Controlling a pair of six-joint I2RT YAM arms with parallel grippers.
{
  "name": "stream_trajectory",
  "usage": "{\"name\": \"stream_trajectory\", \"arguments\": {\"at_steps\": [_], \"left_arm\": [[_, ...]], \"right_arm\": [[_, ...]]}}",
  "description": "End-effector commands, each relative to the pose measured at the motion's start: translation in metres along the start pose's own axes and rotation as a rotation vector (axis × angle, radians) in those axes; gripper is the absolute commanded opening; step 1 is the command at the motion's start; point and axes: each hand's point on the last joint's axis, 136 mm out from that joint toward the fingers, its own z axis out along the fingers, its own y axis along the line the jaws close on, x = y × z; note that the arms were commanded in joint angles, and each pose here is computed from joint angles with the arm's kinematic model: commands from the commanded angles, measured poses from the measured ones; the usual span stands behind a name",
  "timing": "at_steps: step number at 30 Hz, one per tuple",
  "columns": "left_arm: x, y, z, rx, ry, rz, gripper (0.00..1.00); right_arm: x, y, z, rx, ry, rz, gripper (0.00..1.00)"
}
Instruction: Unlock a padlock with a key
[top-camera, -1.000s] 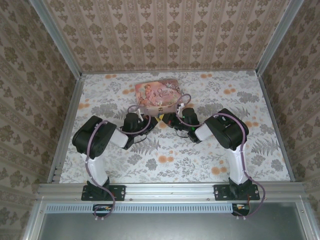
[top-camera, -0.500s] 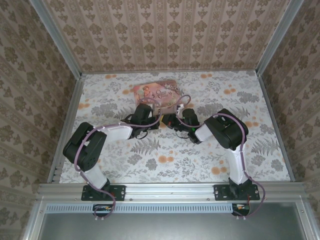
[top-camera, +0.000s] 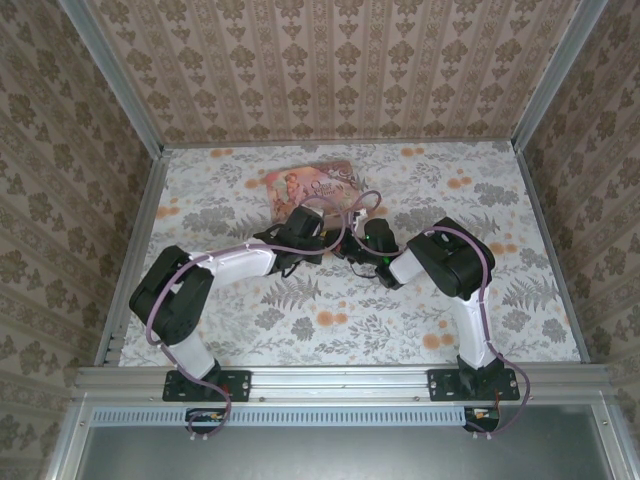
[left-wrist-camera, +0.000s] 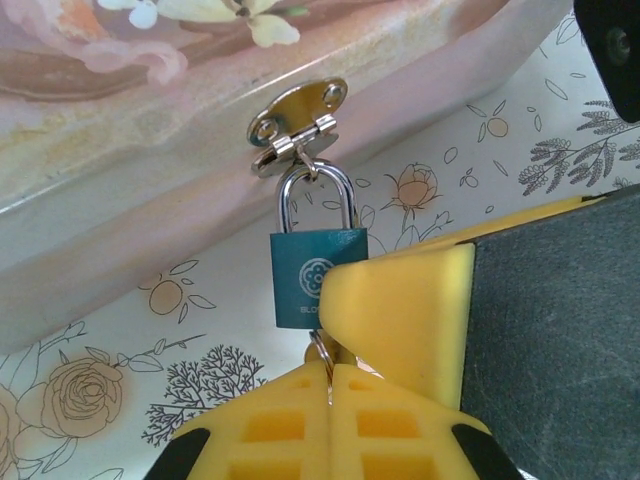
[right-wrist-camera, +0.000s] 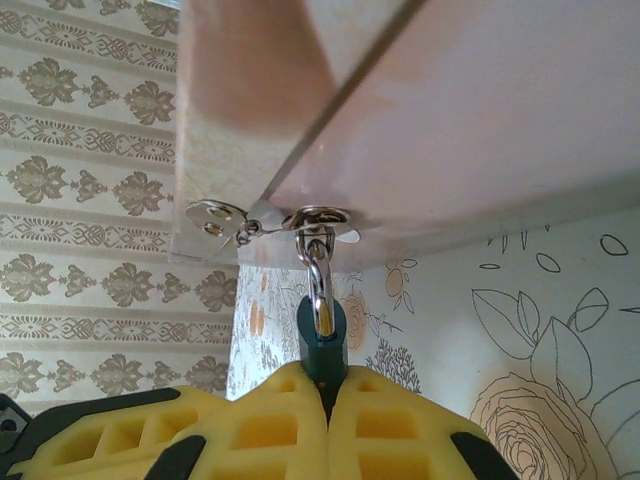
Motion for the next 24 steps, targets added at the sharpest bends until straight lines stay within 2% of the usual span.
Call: {"name": "stream_trajectory", "arguments": {"at_steps": [1,3,5,6,14,24], "left_arm": [[-0.008,0.002,-0.009,0.088,-0.033,-0.148,0.25],[-0.01,0.009,-0.014,0.132,-0.056,-0.242,0.46],[-0.013,0.013,-0.02,0.158,-0.074,-0.302,0.56],[-0.014,0.015,-0.023,0.172,-0.086,-0.328,0.58],[-0.023,0.02,-0.033,0.336,-0.154,-0.565,0.58],[-0.013,0.014,-0.015,0.455,-0.163,-0.746,0.49]], "right_arm": [[0.018,-0.023,0.0,0.049,0.046,0.042,0.0],[0.017,-0.022,-0.001,0.047,0.045,0.042,0.0],[0.018,-0.023,-0.001,0.048,0.047,0.043,0.0],[0.017,-0.023,-0.001,0.046,0.046,0.044,0.0],[0.017,-0.017,0.001,0.014,0.049,0.054,0.0],[0.014,-0.011,0.001,-0.033,0.039,0.093,0.0]]}}
